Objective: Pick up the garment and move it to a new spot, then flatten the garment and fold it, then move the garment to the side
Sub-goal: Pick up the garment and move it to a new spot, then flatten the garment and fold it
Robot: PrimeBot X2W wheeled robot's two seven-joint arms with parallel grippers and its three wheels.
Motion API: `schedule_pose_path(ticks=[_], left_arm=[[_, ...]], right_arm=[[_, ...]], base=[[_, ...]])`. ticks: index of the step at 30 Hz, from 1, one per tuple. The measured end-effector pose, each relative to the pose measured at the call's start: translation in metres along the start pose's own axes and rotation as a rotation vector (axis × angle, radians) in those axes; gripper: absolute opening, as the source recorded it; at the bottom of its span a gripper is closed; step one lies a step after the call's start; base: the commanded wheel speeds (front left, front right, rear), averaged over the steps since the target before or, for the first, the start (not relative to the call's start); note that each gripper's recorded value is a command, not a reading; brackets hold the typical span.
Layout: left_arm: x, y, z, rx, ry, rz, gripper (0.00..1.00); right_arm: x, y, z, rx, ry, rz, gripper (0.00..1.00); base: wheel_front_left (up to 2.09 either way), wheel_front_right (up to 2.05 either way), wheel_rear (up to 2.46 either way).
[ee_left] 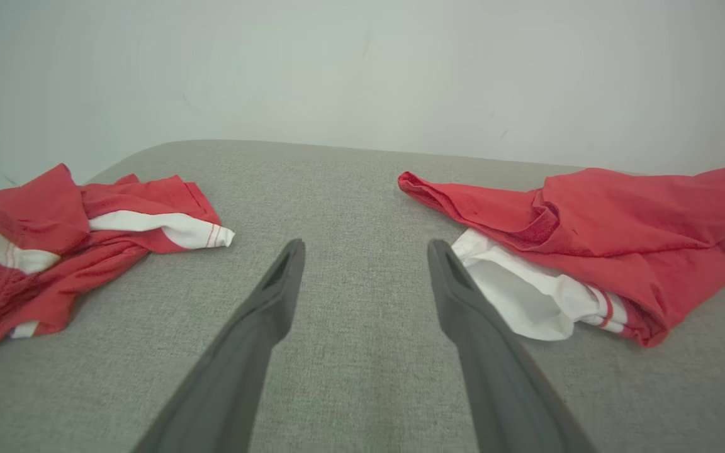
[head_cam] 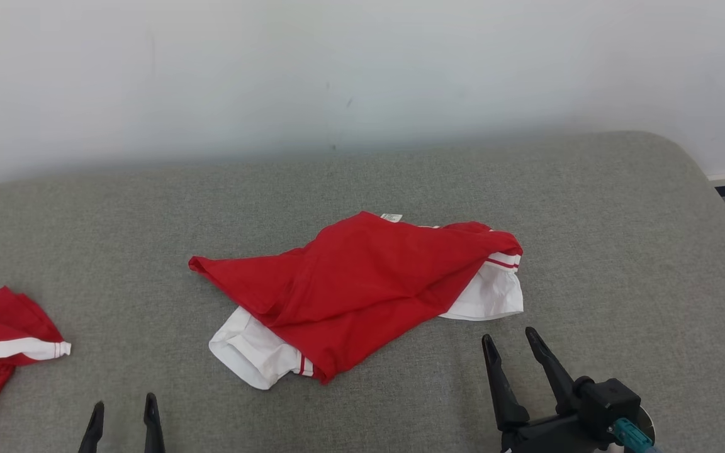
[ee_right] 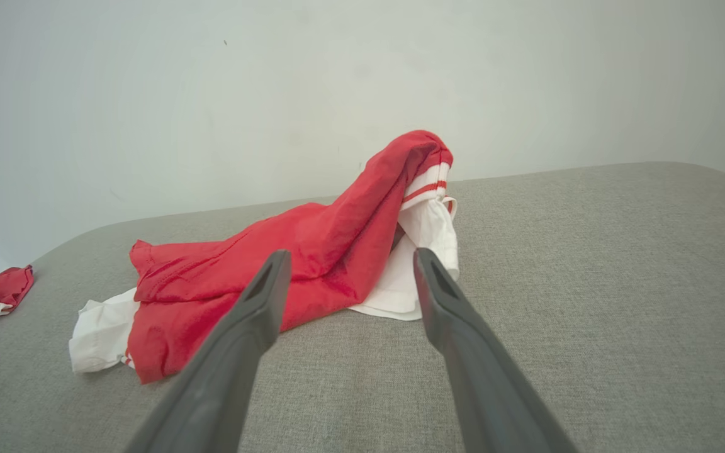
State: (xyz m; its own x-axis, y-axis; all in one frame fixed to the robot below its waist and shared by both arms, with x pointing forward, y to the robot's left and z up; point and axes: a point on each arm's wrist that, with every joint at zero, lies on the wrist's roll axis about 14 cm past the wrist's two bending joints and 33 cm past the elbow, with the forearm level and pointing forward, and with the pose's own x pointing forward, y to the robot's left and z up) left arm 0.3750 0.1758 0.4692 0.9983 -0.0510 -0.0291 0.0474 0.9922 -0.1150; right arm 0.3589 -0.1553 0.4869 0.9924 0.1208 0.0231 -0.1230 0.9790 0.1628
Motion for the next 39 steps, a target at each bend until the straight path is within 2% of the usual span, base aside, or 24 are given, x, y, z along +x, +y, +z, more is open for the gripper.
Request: schedule_pose_path(ticks=[19, 25, 32, 35, 39], left_arm=[[-0.018, -0.004, -0.011, -0.033, 0.030, 0.008, 1.00], [-0.020, -0.002, -0.017, -0.046, 0.050, 0.021, 1.00], [-0.025, 0.008, -0.027, -0.064, 0.081, 0.061, 1.00], [-0.023, 0.008, -0.027, -0.066, 0.079, 0.065, 1.00], [-0.021, 0.010, -0.027, -0.073, 0.079, 0.072, 1.00]], right_arm=[[0.008, 0.019, -0.011, 0.023, 0.031, 0.057, 1.00], [0.033, 0.044, -0.006, 0.022, 0.020, 0.148, 1.00], [0.078, 0.065, 0.015, -0.042, -0.030, 0.259, 1.00], [0.104, 0.063, 0.038, -0.085, -0.085, 0.282, 1.00], [0.130, 0.056, 0.046, -0.121, -0.085, 0.281, 1.00]], base=[[0.00, 0.00, 0.00], [0.00, 0.00, 0.00], [0.00, 0.00, 0.00], [0.00, 0.00, 0.00], [0.00, 0.00, 0.00]])
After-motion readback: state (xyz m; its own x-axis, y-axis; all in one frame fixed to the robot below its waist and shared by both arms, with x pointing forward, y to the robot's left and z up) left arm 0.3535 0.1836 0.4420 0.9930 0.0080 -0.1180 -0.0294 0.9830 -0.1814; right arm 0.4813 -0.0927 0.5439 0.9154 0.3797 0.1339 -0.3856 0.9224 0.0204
